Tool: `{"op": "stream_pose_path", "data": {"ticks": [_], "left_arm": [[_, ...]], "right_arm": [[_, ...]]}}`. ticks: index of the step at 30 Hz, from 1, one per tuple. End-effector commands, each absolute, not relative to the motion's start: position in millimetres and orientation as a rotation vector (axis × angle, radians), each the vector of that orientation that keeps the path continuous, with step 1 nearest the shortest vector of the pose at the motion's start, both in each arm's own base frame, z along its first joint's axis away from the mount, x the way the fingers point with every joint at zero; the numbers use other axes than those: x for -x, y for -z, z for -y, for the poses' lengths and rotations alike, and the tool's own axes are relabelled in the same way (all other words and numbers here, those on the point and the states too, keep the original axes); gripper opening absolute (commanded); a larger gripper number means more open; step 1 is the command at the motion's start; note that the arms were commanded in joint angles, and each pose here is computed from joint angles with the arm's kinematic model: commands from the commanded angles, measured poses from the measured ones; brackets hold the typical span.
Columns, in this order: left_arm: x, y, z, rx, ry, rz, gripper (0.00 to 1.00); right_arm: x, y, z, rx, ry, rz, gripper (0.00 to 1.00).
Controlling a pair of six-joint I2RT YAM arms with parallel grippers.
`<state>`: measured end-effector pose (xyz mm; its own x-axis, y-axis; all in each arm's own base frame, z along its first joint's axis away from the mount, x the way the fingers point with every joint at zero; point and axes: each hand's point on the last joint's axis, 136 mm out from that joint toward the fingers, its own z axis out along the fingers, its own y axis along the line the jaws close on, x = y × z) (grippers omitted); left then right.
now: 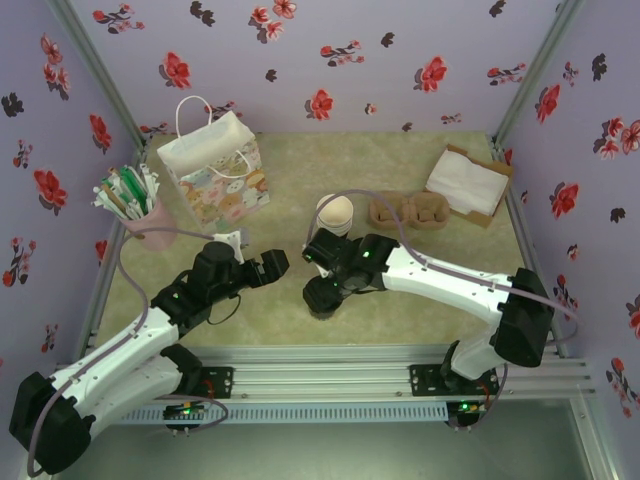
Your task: Pack the takeout coffee
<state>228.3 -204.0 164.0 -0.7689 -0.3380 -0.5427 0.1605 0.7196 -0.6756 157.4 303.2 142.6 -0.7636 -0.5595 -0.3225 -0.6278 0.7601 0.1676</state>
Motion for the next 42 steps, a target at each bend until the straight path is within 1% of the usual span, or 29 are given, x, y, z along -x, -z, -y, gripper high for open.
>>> {"op": "stream_pose_path", "data": {"ticks": [1, 19, 42], "left_arm": [[-230, -160, 203, 0.135, 0.947, -2.245, 0.99], [-230, -158, 202, 0.136, 0.945, -2.247, 0.99], [-231, -155, 204, 0.137, 0.946, -2.253, 0.99]], "right_arm": [[-159, -146, -308, 0.951, -0.371, -2.683, 0.73], [-158, -137, -308, 0.967, -0.335, -2.701, 0.73], [-151, -105, -283, 0.963, -0.174, -2.772, 0.73]]}}
